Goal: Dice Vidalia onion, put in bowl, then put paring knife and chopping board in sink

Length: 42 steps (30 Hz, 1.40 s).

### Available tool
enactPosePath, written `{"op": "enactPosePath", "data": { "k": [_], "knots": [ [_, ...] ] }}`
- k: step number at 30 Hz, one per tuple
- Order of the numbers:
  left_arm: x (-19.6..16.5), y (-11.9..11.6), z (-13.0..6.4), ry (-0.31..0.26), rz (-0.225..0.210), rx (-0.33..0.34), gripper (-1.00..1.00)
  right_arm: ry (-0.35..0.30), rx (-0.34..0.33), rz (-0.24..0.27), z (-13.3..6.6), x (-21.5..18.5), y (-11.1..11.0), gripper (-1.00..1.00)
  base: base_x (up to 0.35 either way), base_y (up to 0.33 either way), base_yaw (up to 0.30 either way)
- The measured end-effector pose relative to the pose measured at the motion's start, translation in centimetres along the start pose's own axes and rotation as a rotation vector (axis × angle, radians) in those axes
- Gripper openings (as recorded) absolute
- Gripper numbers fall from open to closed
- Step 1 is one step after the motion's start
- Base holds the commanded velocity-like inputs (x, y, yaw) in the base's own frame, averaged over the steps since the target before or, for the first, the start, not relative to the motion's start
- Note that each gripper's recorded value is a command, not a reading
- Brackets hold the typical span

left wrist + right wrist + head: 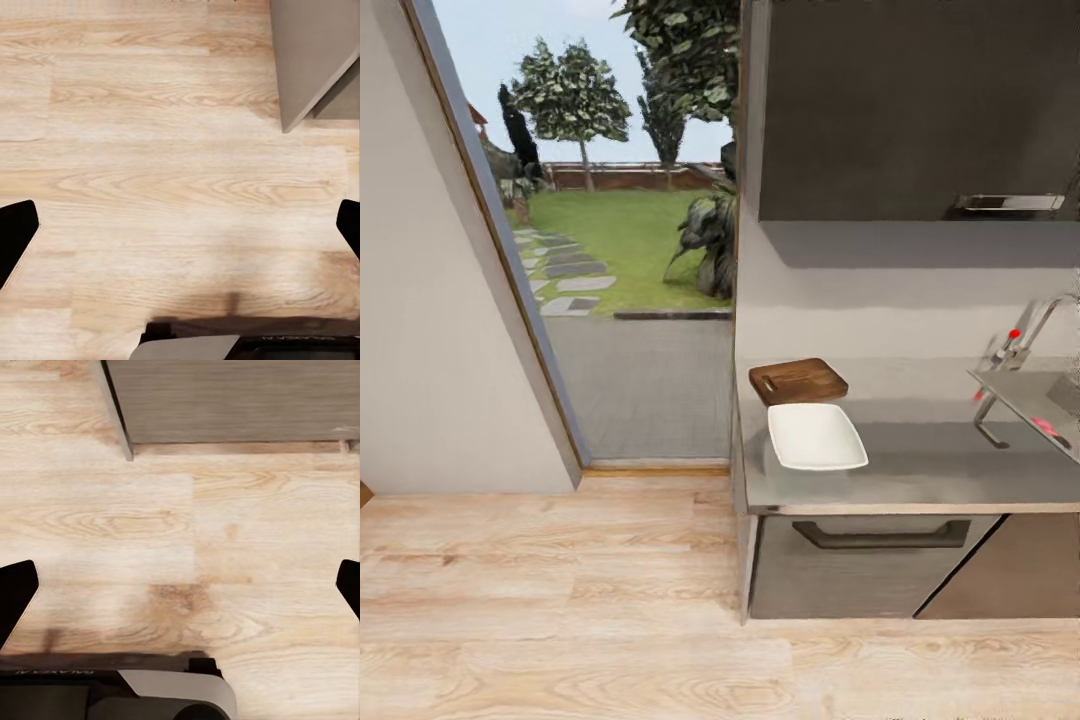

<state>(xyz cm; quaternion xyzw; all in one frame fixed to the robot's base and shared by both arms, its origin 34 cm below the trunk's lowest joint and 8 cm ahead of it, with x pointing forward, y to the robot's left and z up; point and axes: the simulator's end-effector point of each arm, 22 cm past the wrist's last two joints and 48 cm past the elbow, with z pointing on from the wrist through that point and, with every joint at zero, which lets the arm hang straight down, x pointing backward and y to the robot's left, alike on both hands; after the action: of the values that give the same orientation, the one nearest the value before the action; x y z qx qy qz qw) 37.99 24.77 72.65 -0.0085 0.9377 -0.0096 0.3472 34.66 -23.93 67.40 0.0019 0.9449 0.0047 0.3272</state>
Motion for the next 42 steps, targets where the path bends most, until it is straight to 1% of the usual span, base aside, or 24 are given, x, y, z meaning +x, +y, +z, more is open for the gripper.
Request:
{"op": "enactPosePath", "data": {
  "k": [25,32,42],
  "knots": [
    [-0.2,-0.2,-0.1,-0.008,0.000,0.003,1.00,-0.021,0.000,0.000,0.0,-0.9,0.0,1.00,0.005,0.279,-0.155],
    [0.1,-0.1,-0.1,-0.003,0.000,0.002,1.00,-0.028,0.000,0.000,0.0,-1.1,0.0,1.00,0.125,0.271,-0.155],
    [0.0,-0.2,-0.1,-0.006,0.001,0.002,1.00,-0.036,0.000,0.000,0.0,-1.5,0.0,1.00,0.202,0.232,-0.169]
  ]
}}
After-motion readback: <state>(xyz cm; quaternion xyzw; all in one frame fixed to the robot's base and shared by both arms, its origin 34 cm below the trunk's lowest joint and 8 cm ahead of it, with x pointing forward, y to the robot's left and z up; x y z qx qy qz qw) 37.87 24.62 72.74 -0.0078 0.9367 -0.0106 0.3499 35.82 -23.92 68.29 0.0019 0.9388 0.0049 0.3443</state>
